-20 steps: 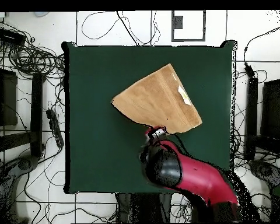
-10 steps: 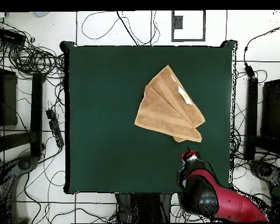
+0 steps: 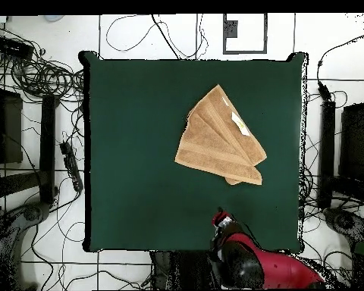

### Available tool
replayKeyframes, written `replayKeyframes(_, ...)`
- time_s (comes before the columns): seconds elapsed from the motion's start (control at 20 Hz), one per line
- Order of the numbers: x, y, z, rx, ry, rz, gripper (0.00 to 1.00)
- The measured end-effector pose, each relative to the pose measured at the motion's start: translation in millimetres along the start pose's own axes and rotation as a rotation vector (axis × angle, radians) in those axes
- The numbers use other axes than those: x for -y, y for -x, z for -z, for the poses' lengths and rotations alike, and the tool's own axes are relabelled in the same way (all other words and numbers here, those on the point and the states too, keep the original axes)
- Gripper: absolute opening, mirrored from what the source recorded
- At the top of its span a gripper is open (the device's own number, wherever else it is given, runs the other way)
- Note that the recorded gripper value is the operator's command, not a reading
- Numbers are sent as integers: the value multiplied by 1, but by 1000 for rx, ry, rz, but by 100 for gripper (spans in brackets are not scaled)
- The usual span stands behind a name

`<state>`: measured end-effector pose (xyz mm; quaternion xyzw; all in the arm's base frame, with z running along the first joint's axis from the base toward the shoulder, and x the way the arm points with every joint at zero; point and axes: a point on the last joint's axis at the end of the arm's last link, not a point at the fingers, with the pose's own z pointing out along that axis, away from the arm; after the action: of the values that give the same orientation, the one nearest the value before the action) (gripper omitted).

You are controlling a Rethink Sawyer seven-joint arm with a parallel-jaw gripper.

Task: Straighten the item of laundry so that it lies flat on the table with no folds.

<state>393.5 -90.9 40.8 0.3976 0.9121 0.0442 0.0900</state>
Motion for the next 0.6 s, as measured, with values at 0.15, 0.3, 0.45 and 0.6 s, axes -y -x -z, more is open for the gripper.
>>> replayKeyframes(0.15, -4, -10, 0, -16, 0, 14, 100)
replayKeyframes(0.3, -5, -11, 3, -13, 2, 18, 100)
replayKeyframes(0.45, -6, -3, 8, 0, 12, 8, 100)
replayKeyframes(0.6, -1, 21, 25, 17, 34, -28, 100)
